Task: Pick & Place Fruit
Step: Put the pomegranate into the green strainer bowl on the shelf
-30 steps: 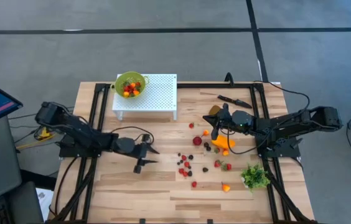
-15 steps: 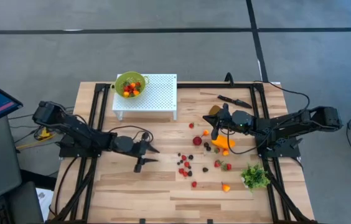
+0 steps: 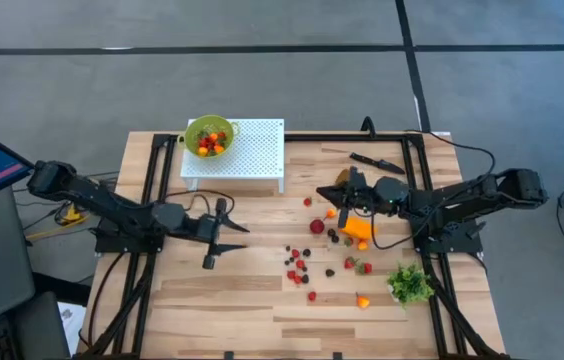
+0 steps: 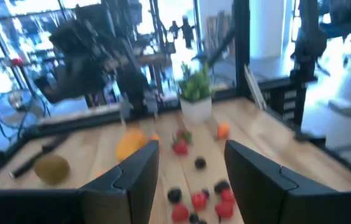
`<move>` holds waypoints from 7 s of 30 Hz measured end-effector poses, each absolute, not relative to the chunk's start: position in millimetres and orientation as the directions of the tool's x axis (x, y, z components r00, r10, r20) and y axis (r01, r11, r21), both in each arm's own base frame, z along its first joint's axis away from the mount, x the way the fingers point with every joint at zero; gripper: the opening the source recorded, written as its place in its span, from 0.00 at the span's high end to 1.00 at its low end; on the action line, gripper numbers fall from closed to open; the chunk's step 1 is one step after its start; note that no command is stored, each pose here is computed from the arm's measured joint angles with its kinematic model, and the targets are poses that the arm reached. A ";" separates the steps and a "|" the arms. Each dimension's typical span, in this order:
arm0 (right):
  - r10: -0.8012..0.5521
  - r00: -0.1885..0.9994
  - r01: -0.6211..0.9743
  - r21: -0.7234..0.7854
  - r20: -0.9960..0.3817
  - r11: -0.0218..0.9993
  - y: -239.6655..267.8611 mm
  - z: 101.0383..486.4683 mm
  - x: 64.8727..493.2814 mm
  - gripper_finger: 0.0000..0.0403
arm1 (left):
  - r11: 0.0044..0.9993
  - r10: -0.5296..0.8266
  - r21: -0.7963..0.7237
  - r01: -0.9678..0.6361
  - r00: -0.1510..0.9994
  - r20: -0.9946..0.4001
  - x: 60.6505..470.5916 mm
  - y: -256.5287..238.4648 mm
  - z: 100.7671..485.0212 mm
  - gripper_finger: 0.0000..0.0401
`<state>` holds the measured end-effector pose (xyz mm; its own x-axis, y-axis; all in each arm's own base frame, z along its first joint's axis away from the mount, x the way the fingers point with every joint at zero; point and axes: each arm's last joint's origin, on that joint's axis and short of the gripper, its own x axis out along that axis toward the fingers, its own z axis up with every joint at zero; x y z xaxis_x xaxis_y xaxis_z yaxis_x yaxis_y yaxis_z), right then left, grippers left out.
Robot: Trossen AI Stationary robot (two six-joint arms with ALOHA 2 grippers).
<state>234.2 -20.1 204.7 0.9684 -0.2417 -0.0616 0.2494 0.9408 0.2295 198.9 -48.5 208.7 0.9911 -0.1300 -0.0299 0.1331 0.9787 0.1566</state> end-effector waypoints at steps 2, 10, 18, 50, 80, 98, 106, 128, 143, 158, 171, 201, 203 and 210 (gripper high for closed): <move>-0.212 0.973 0.224 0.172 -0.087 0.959 -13.7 206.9 244.0 0.99 | 0.979 -0.130 0.155 0.131 0.991 -0.018 196.0 -47.7 212.2 0.56; -0.113 0.899 0.123 -0.005 -0.424 0.992 17.0 203.5 279.8 0.99 | 0.980 -0.130 0.146 0.134 0.991 -0.040 194.5 -47.3 211.3 0.56; -0.285 0.679 0.266 -0.135 -0.676 0.955 26.9 195.6 299.8 0.90 | 0.980 -0.130 0.146 0.135 0.991 -0.041 194.4 -47.3 211.1 0.56; -0.249 0.391 0.334 -0.115 -0.886 0.935 19.4 111.6 318.1 0.23 | 0.983 -0.130 0.121 0.135 0.990 -0.047 194.4 -47.2 210.6 0.56; -0.201 0.448 0.286 -0.073 -0.871 0.956 30.7 131.0 319.9 0.53 | 0.978 -0.101 0.172 0.119 0.989 -0.110 194.1 -46.3 204.4 0.56; 0.030 0.694 -0.064 -0.020 -0.719 0.998 93.7 216.9 367.8 0.52 | 0.627 0.223 0.772 0.106 0.925 -0.309 217.4 -56.6 153.5 0.61; 0.041 0.731 -0.079 -0.024 -0.682 0.997 96.9 235.6 375.2 0.52 | 0.572 0.241 0.818 0.068 0.939 -0.246 243.5 -67.2 173.8 0.37; -0.014 0.822 -0.020 -0.054 -0.569 0.998 63.1 286.6 397.7 0.52 | 0.260 0.185 0.966 -0.009 0.982 -0.040 258.3 -73.3 208.8 0.25; 0.031 0.899 -0.064 -0.063 -0.436 0.996 54.9 313.8 407.6 0.51 | 0.195 0.149 0.970 -0.146 0.982 0.118 260.7 -64.8 225.4 0.25; 0.048 0.899 -0.085 -0.065 -0.436 0.994 55.7 314.6 407.9 0.50 | 0.203 0.165 0.963 -0.178 0.976 0.145 261.3 -60.7 228.2 0.50; 0.052 0.899 -0.089 -0.066 -0.434 0.994 55.8 314.7 408.0 0.50 | 0.235 0.155 0.955 -0.181 0.977 0.147 260.5 -63.9 228.4 0.50; -0.147 0.688 0.207 -0.003 -0.711 0.978 -9.7 336.2 339.7 0.34 | 0.323 0.693 0.801 -0.504 0.702 0.162 253.9 6.4 242.4 0.53; -0.162 0.676 0.232 -0.001 -0.719 0.973 -16.8 331.8 339.0 0.34 | 0.308 0.746 0.761 -0.571 0.642 0.180 248.7 23.8 248.9 0.54; -0.189 0.638 0.282 -0.002 -0.746 0.959 -32.0 312.4 337.3 0.34 | 0.194 0.905 0.643 -0.741 0.388 0.174 222.9 72.9 264.3 0.48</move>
